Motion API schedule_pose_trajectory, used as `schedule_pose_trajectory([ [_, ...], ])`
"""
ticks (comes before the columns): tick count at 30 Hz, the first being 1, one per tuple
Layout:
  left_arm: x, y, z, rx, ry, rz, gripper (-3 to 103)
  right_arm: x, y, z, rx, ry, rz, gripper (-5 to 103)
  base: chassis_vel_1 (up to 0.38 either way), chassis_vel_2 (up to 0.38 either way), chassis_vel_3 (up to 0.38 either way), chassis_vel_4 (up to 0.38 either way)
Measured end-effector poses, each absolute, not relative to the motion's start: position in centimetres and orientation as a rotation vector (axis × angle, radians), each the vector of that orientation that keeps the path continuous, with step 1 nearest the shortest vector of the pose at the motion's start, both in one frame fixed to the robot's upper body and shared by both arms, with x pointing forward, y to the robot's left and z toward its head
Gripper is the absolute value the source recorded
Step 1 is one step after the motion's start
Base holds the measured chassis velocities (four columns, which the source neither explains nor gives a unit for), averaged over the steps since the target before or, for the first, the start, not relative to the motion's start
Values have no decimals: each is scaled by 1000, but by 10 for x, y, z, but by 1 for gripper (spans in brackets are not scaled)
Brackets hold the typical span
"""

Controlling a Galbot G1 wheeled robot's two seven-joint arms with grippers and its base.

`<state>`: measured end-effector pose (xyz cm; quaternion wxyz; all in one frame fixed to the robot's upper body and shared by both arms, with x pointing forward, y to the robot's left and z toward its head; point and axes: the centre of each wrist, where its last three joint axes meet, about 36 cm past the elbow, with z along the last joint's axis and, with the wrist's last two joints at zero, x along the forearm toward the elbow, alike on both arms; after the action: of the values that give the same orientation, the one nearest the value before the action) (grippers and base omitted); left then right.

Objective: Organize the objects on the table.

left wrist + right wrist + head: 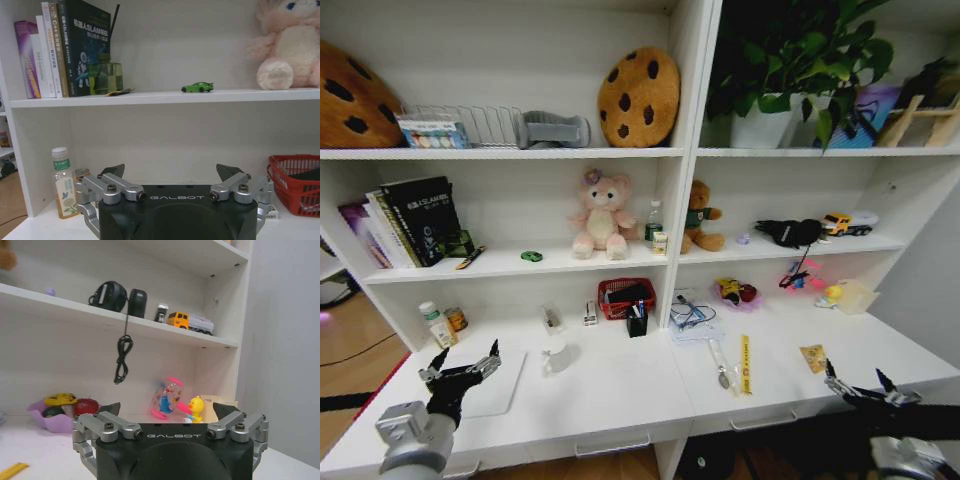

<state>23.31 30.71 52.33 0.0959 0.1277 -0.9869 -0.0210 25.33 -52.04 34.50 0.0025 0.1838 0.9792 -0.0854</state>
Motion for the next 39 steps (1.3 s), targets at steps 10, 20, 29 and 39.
schedule_pose_trajectory([
  [10,233,307,523,378,-2924,-62,100,287,-500,372,427,3160,-67,100,-243,-248,265,238],
  [20,233,307,523,379,-2925,-62,100,318,-496,384,197,3314,-36,100,23,3,9,-30],
  [29,233,307,523,379,-2924,-62,100,347,-494,356,104,3501,-96,90,9,9,-2,-4],
  [39,233,307,523,379,-2924,-62,100,365,-484,342,53,3548,-111,56,0,0,0,0],
])
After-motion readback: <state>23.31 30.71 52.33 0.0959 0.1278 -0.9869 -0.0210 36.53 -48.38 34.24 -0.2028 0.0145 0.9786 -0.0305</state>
